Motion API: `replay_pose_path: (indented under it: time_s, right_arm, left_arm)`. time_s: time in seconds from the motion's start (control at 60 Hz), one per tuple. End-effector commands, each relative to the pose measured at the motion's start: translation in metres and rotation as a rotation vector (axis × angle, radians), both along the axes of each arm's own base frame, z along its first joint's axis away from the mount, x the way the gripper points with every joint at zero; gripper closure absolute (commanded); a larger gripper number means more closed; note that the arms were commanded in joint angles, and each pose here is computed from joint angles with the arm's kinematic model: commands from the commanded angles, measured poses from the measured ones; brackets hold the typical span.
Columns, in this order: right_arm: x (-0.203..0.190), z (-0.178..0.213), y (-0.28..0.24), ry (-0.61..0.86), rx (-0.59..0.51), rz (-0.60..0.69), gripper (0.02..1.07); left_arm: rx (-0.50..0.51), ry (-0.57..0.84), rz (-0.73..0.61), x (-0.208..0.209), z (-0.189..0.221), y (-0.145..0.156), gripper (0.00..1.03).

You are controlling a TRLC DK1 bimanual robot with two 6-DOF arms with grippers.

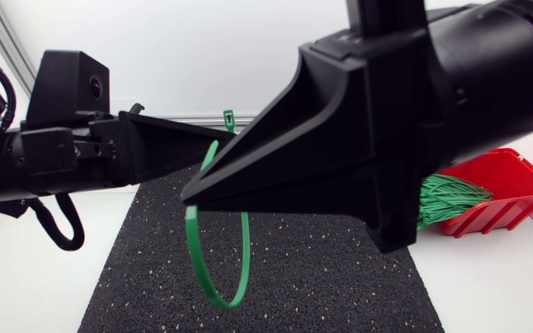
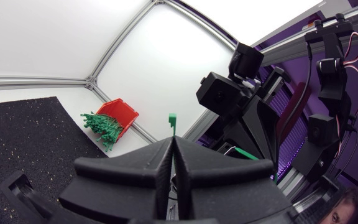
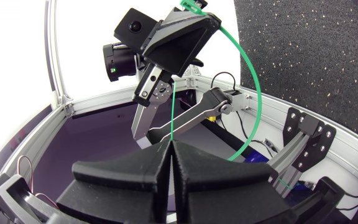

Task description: Take a green cable tie from the red box, thread the tail through the head to close it, then place it in the transparent bin on the left.

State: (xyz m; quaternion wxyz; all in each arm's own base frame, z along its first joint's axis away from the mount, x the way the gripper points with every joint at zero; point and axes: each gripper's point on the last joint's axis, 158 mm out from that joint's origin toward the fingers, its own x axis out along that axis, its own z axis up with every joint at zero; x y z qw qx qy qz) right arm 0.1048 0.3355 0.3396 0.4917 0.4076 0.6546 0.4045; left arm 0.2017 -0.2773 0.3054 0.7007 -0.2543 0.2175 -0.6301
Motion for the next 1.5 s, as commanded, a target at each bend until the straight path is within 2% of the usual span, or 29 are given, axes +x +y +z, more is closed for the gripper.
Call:
replay_pose_path:
  time_s: [0.0,0.5,1.483]
  right_arm:
    - [0.006,0.004,0.002,0.051,-0.011,-0.019,1.01]
    - [0.014,0.018,0.000,0.071,0.014,-0.047,1.01]
    - [0.027,0.006,0.001,0.073,0.025,-0.075,1.01]
  left_arm:
    - [-0.009,-0.011,-0.011,-0.008,0.000,0.001,1.00]
    - [-0.010,-0.024,-0.014,-0.011,0.001,-0.002,1.00]
    - [-0.049,-0.093,0.025,-0.007,0.032,0.003,1.00]
